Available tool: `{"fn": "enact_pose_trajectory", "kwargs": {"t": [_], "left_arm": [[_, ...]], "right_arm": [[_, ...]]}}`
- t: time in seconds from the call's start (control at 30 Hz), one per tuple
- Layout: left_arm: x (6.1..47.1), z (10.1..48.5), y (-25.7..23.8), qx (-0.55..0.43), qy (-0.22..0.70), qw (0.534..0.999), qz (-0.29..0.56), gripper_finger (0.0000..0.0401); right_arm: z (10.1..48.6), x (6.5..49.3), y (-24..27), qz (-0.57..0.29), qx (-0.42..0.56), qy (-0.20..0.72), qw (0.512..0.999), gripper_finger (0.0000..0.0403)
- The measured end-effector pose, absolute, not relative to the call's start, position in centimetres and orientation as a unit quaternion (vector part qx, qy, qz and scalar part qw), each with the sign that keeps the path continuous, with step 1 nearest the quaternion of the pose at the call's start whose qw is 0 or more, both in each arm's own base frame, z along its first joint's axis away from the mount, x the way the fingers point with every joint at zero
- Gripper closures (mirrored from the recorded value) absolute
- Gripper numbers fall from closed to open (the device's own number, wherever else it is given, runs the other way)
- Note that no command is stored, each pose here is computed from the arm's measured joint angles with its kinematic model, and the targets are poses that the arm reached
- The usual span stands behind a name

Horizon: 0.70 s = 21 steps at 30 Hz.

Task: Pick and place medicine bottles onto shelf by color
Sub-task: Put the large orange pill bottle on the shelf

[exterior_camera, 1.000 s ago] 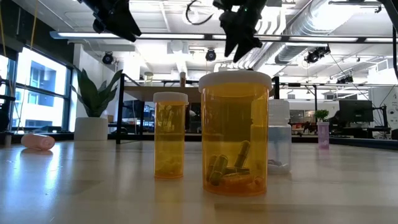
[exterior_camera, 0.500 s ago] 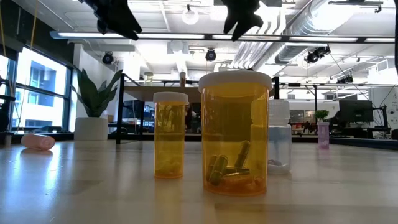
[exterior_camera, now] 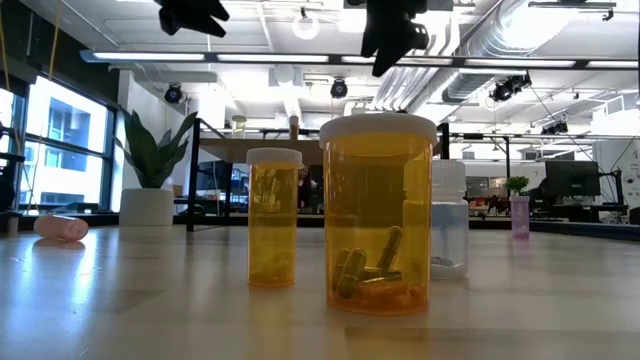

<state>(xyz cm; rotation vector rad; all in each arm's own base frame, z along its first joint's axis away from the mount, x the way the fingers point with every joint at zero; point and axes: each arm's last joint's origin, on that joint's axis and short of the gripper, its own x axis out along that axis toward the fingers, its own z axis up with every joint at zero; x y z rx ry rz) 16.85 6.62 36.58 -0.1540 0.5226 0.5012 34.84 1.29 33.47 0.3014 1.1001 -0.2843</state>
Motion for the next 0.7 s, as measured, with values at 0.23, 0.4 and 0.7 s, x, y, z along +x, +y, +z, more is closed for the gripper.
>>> {"fn": "enact_pose_trajectory", "kwargs": {"t": [0.23,0.4,0.7], "left_arm": [[16.9,36.2,5.8,-0.092,0.279,0.939,0.181,0.0192],[17.0,36.0,5.1,-0.098,0.29,0.938,0.164,0.0192],[17.2,36.0,4.4,-0.109,0.29,0.939,0.15,0.0192]], "right_arm": [[30.2,34.8,6.3,-0.08,0.173,0.536,0.822,0.0181],[28.8,34.8,9.9,-0.003,0.187,0.522,0.832,0.0181],[28.8,34.4,13.5,0.047,0.186,0.493,0.849,0.0181]]}}
